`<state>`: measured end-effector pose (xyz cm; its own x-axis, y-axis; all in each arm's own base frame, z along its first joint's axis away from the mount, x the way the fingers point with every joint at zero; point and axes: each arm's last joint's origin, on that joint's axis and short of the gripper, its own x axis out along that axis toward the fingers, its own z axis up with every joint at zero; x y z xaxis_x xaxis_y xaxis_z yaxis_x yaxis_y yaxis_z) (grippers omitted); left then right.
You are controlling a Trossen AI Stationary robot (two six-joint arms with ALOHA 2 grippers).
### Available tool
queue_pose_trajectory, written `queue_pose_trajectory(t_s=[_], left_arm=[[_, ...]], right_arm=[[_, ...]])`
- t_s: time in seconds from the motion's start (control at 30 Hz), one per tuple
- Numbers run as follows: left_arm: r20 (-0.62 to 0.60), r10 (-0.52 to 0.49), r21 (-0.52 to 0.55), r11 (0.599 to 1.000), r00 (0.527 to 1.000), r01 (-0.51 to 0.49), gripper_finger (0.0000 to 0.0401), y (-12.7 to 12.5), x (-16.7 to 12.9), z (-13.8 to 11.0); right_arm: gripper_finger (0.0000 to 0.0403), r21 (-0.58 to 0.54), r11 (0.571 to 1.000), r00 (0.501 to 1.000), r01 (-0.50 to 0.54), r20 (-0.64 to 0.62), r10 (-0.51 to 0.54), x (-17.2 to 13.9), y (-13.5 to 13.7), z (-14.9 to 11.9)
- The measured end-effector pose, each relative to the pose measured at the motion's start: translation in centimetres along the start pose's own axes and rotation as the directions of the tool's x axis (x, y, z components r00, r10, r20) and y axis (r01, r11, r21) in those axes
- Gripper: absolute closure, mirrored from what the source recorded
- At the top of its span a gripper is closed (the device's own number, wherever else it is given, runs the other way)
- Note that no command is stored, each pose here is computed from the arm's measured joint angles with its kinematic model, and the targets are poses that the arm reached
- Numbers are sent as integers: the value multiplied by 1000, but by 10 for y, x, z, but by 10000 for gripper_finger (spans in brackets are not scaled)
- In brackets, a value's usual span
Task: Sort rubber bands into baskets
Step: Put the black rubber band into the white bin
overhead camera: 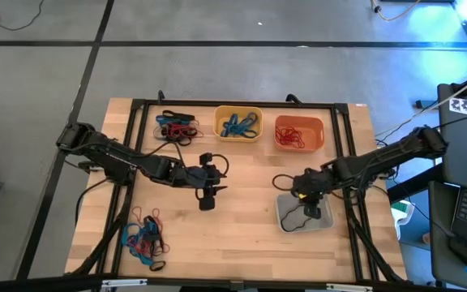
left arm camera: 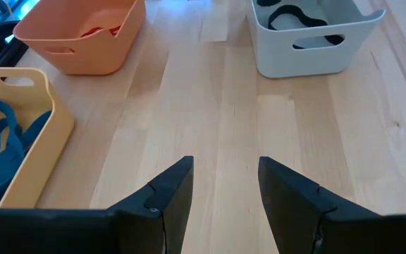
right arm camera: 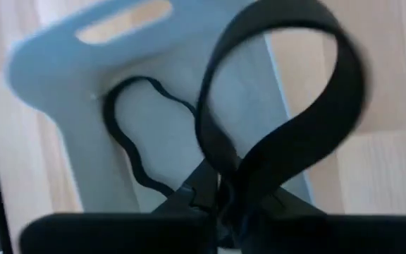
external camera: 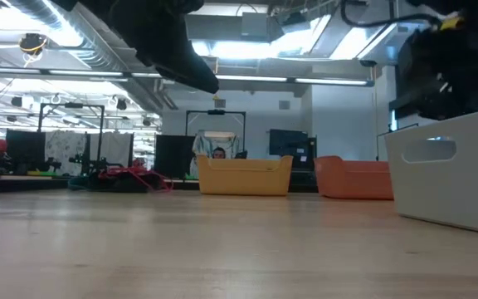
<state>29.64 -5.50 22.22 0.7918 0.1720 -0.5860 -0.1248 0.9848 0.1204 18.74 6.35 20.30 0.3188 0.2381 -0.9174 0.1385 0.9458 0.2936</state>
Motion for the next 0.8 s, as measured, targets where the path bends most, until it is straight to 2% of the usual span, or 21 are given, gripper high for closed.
queue_pose_trajectory(t_s=[0.17, 0.3, 0.4, 0.53, 0.67, 0.8], left_arm=[[1, 0, -9, 1000, 1000, 0, 242, 0, 0, 0], [1, 0, -9, 1000, 1000, 0, 242, 0, 0, 0], [2, 0, -10, 1000, 1000, 0, 242, 0, 0, 0], [2, 5, -13, 1000, 1000, -5, 242, 1, 0, 0], [1, 39, -44, 998, 999, -39, 242, 5, 1, 0], [-16, 58, -75, 995, 998, -59, 242, 9, 3, -1]], right_arm=[[286, 39, 999, 999, 26, -33, -25, 1, -2, -3], [226, 56, 998, 996, -41, -72, 45, 1, 0, -4], [196, 64, 994, 990, -87, -104, 93, -1, 2, -4], [179, 41, 994, 992, -98, -71, 101, -11, 8, 4], [181, -57, 994, 995, -89, 28, 91, -29, 17, 19], [188, -181, 983, 979, 21, 204, 16, -45, 24, 36]])
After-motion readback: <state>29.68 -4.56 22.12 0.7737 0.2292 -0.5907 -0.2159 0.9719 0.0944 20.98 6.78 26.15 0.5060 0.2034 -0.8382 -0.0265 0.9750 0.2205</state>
